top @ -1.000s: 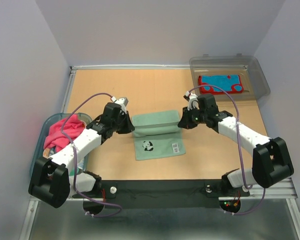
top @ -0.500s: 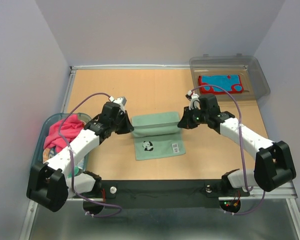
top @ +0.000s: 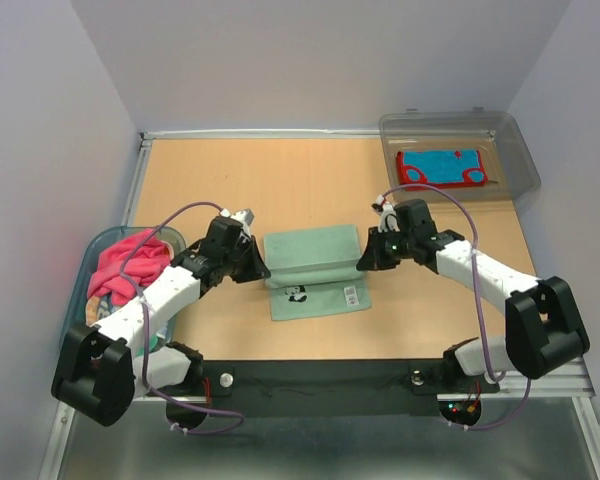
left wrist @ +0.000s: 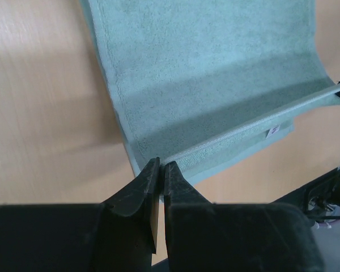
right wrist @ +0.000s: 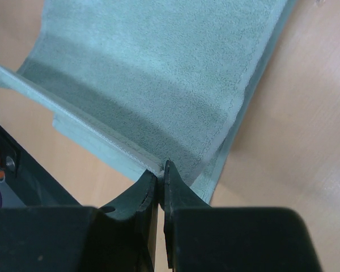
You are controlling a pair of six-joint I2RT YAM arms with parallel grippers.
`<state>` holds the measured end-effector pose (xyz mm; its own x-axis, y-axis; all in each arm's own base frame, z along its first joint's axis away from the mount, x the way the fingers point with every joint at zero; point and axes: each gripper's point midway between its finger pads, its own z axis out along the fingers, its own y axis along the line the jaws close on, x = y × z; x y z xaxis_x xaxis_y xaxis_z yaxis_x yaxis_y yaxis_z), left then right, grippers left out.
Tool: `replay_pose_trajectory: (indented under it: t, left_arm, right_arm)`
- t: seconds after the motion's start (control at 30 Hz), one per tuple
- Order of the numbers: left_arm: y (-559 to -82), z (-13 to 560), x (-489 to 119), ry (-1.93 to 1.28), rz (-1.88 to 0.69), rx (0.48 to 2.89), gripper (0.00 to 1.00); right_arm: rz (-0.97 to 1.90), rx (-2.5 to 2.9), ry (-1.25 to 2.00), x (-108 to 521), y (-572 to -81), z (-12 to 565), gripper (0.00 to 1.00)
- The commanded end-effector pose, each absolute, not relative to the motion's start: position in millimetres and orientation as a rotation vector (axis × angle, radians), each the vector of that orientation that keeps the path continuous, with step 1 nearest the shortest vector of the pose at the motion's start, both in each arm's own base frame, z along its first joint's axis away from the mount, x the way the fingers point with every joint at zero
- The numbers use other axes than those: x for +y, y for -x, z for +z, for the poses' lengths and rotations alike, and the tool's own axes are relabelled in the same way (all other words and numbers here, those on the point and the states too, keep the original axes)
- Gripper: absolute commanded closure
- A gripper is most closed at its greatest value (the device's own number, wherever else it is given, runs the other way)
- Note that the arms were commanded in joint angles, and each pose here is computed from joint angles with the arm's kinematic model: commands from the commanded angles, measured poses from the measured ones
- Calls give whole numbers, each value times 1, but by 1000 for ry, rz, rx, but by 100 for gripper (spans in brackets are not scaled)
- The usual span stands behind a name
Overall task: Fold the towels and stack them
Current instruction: Fold the towel
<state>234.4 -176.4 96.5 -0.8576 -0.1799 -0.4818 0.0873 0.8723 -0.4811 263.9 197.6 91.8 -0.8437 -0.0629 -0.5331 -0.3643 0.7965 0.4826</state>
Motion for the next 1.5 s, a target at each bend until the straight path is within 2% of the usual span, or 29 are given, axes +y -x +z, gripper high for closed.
replay_pose_trajectory:
  t: [0.0,0.23,0.67,0.93,1.13,1.47]
  left_arm:
    - [-222,63,-148,142,-502,2609,100]
    - [-216,50,-157,132,-527,2629,100]
    - [-215,12,-155,156,-400,2714,100]
    - [-243,8,-149,145,-283,2715,100]
    - [-277,14,-142,139,-189,2678,100]
    - [-277,42,-136,140,-207,2596,100]
  right_arm:
    - [598,2590,208,166,-268,59,99]
    - [600,2647,178,166,-263,45,99]
    - [521,2749,120,158,-261,13,99]
    - [449,2764,107,157,-283,-4,99]
    - [451,2708,105,162,-309,4,99]
    - [512,2620,124,166,-309,35,99]
